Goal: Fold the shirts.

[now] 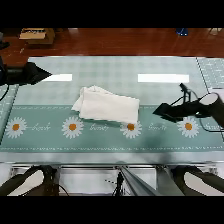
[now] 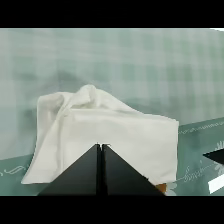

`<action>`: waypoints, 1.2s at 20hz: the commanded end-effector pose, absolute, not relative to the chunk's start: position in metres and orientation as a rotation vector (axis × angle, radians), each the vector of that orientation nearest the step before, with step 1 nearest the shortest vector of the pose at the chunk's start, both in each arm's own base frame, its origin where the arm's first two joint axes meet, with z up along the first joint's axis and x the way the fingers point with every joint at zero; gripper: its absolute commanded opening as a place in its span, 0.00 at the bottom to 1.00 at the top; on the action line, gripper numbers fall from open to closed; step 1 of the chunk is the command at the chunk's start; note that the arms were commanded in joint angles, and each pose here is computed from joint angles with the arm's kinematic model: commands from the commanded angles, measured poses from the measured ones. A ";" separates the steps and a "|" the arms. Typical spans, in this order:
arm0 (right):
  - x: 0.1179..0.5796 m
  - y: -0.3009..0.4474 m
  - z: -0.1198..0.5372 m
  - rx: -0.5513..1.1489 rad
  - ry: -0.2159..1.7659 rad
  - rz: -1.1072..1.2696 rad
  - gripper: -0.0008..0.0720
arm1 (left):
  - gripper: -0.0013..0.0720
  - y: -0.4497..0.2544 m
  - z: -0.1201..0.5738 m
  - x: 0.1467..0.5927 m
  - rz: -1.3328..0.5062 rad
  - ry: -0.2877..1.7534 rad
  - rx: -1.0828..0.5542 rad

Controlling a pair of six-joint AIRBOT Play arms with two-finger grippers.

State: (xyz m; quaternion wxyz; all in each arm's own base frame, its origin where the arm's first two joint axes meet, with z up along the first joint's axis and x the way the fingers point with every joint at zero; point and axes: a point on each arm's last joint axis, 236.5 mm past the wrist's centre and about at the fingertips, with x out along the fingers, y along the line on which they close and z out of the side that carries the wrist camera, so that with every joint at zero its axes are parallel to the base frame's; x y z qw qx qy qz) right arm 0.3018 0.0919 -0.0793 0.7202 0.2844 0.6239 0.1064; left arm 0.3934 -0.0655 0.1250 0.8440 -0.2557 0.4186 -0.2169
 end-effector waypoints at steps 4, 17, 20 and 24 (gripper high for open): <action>0.323 0.200 -0.093 0.791 1.225 0.338 0.82 | 0.05 -0.066 0.124 0.393 -0.459 0.889 -0.535; 0.340 0.116 0.019 0.828 0.942 0.241 0.06 | 0.05 -0.058 0.101 0.394 -0.438 0.935 -0.439; 0.303 0.014 0.042 0.838 0.887 -0.027 0.06 | 0.05 -0.057 0.088 0.396 -0.435 0.965 -0.451; 0.206 -0.082 0.036 0.830 0.931 -0.420 0.06 | 0.05 -0.054 0.077 0.402 -0.424 0.984 -0.465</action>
